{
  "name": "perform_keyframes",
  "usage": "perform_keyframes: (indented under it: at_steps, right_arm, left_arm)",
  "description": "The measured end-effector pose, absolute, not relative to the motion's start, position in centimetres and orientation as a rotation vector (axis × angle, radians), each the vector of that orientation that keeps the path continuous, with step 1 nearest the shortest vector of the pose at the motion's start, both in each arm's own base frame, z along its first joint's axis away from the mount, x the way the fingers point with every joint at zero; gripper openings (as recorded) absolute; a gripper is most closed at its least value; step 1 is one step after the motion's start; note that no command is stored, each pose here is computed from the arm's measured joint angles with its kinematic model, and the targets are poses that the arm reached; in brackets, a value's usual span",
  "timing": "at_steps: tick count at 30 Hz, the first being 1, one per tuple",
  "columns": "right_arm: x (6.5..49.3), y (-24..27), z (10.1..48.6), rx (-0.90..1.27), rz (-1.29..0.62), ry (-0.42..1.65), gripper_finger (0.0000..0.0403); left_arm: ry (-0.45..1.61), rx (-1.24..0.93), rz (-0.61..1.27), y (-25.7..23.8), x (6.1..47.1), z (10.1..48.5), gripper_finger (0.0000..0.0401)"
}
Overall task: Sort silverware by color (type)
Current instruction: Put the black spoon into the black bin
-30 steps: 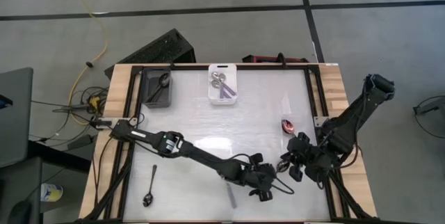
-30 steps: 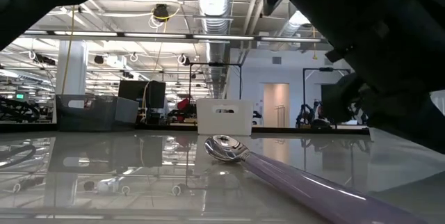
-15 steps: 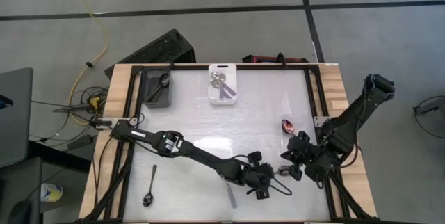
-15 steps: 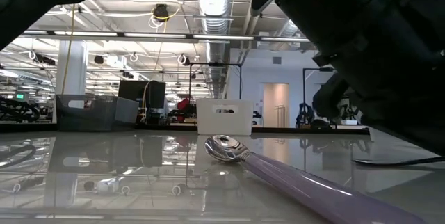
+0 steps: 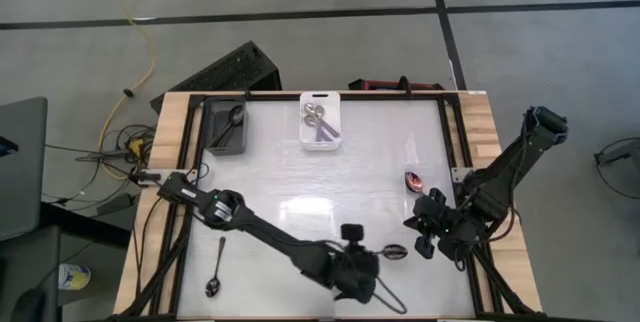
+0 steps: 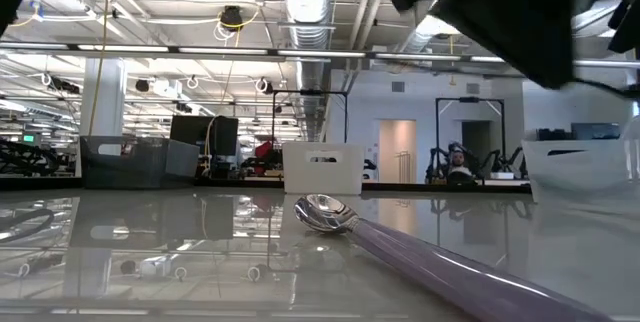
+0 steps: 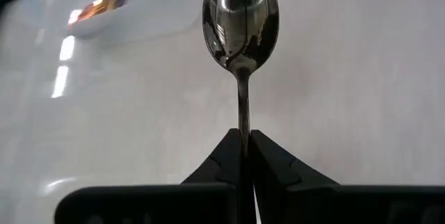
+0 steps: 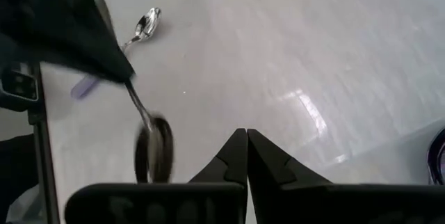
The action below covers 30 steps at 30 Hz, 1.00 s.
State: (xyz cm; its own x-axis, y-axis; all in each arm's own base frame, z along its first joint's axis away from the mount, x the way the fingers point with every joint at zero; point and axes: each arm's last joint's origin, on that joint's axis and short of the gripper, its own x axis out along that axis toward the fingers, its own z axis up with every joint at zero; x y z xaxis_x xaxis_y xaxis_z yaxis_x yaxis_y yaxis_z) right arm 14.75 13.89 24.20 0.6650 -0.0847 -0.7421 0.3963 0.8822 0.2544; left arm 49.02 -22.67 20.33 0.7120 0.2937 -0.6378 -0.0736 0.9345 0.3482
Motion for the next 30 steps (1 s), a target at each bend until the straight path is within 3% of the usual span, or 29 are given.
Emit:
perform_keyframes:
  at_steps: [4,11,16,21,26,30]
  right_arm:
    - [14.9,13.7,24.2,0.410,-0.302,0.777,0.0027]
    - [14.9,13.6,24.3,0.389,-0.324,0.737,0.0027]
    - [15.0,13.5,24.3,0.378,-0.335,0.720,0.0027]
    - [15.0,13.6,24.3,0.361,-0.327,0.721,0.0027]
    - [15.2,13.3,24.3,0.340,-0.331,0.722,0.0027]
    - [15.5,13.0,24.3,0.322,-0.339,0.722,0.0027]
  left_arm:
    - [0.872,0.416,0.320,-22.1,46.2,22.2,0.0001]
    - [1.054,0.533,0.675,-18.1,41.3,25.3,0.0001]
    - [1.051,0.510,0.724,-14.6,38.9,28.3,0.0000]
    - [1.117,0.346,0.878,-6.6,32.5,29.5,0.0000]
    - [1.103,-0.070,0.971,1.2,23.5,29.1,0.0000]
    - [0.938,-0.383,0.979,4.9,17.4,27.5,0.0000]
